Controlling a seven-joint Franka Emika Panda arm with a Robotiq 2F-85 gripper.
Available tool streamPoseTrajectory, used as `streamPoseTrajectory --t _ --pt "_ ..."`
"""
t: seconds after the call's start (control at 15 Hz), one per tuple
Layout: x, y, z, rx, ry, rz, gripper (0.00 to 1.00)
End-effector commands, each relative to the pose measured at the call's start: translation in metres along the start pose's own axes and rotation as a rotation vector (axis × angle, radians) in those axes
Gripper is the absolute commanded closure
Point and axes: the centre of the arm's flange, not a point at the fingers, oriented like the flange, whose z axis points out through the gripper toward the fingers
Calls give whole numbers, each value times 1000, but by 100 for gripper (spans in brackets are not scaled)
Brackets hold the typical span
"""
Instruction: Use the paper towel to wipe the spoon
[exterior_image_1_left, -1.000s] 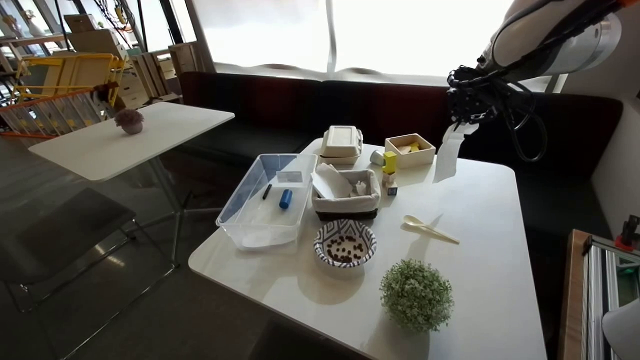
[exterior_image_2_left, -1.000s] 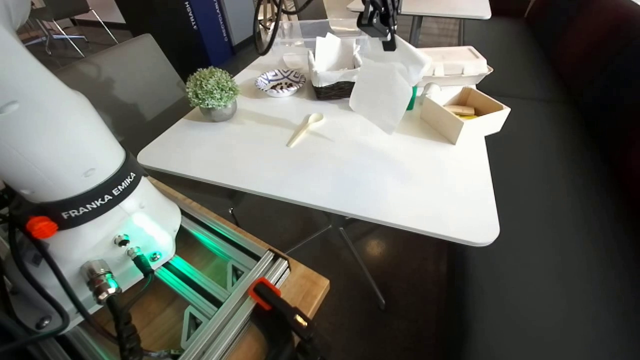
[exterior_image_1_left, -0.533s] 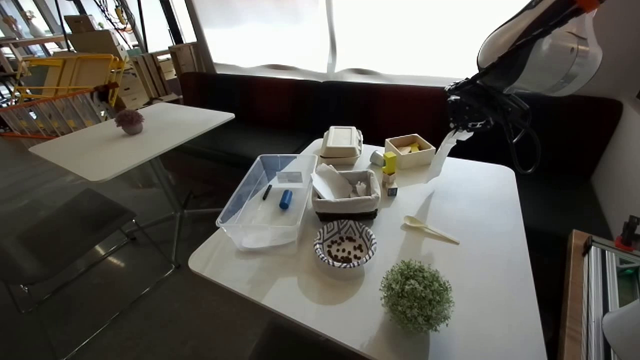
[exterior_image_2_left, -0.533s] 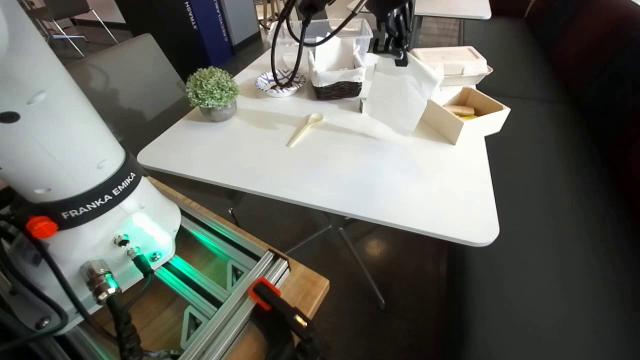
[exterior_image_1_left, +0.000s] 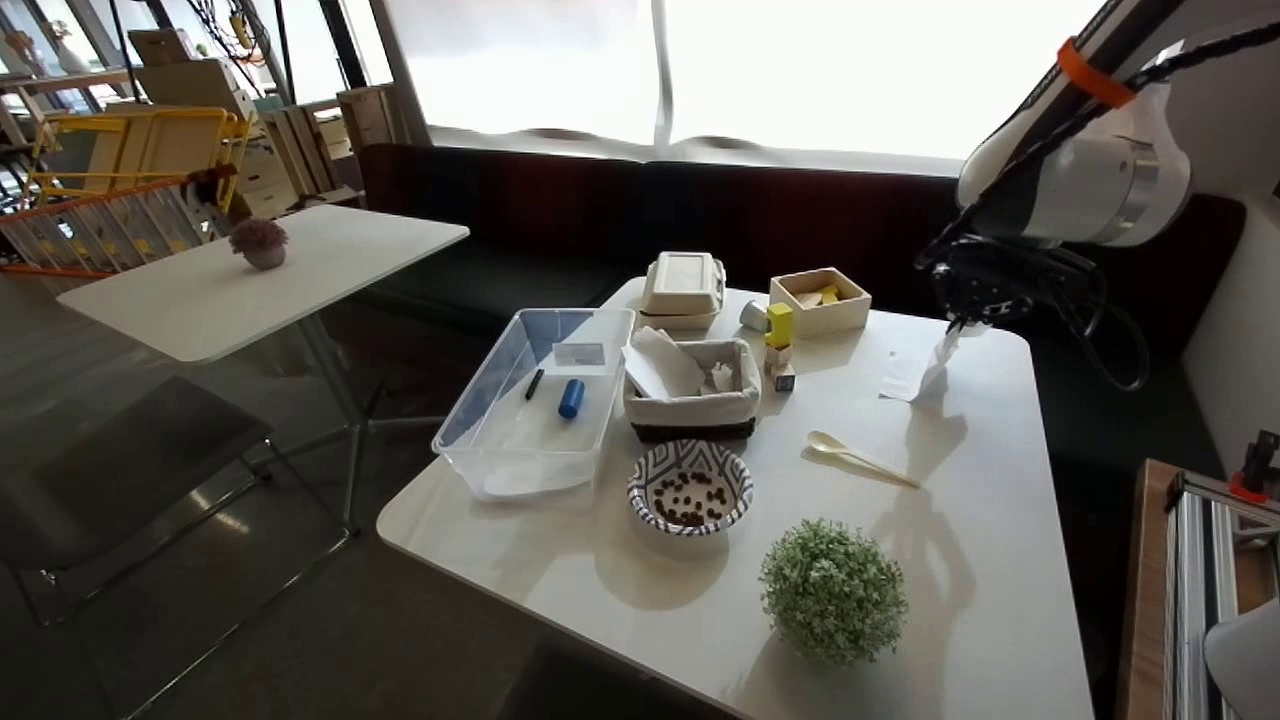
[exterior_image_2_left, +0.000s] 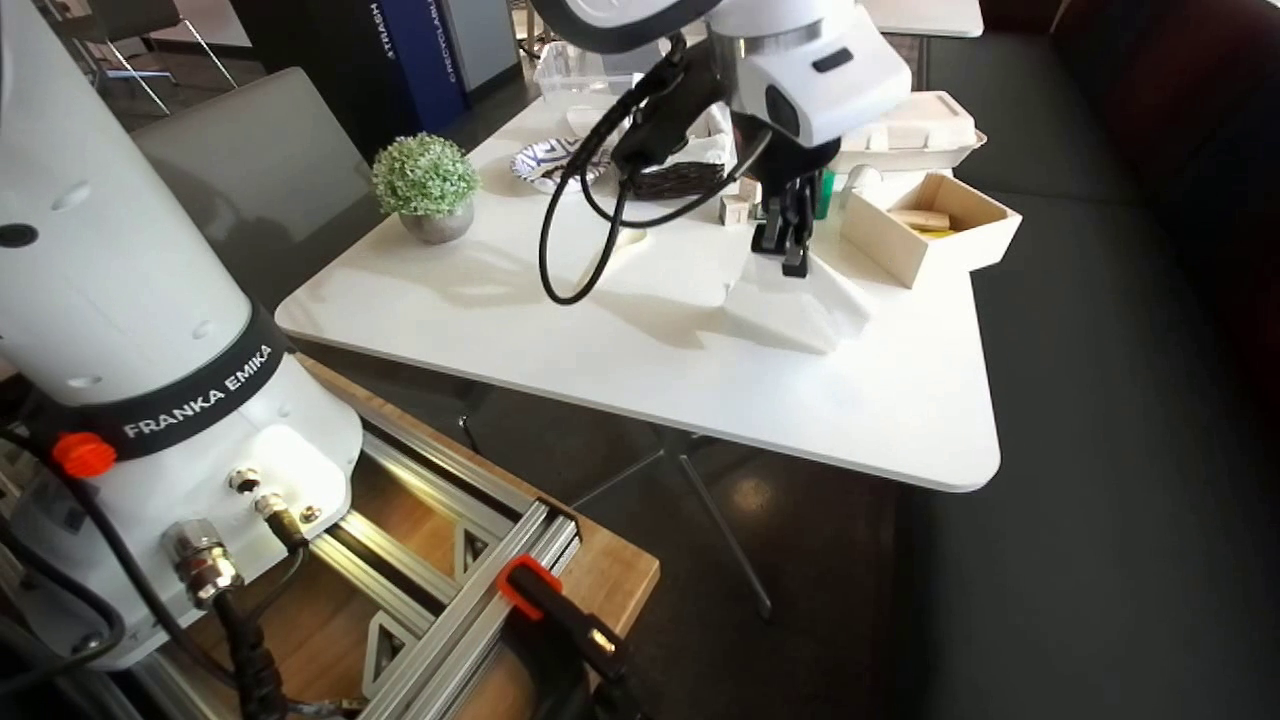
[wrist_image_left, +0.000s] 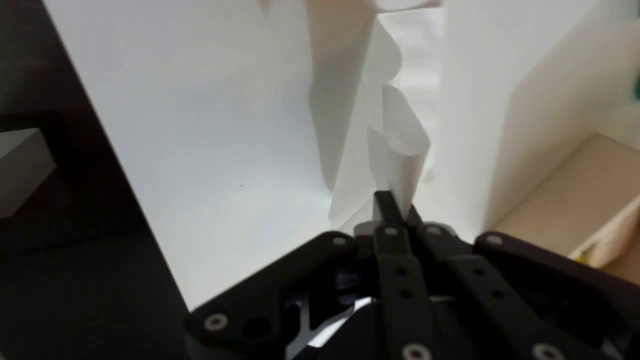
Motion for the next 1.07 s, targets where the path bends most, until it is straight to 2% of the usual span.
streamPoseTrajectory --t 0.0,0.13,0.33,1.0 --pt "9 11 40 -180 -15 -58 100" --pt "11 20 54 -236 -19 -78 100" --pt "14 18 65 -261 -4 -107 100" --pt "-21 -35 53 -148 2 -286 100"
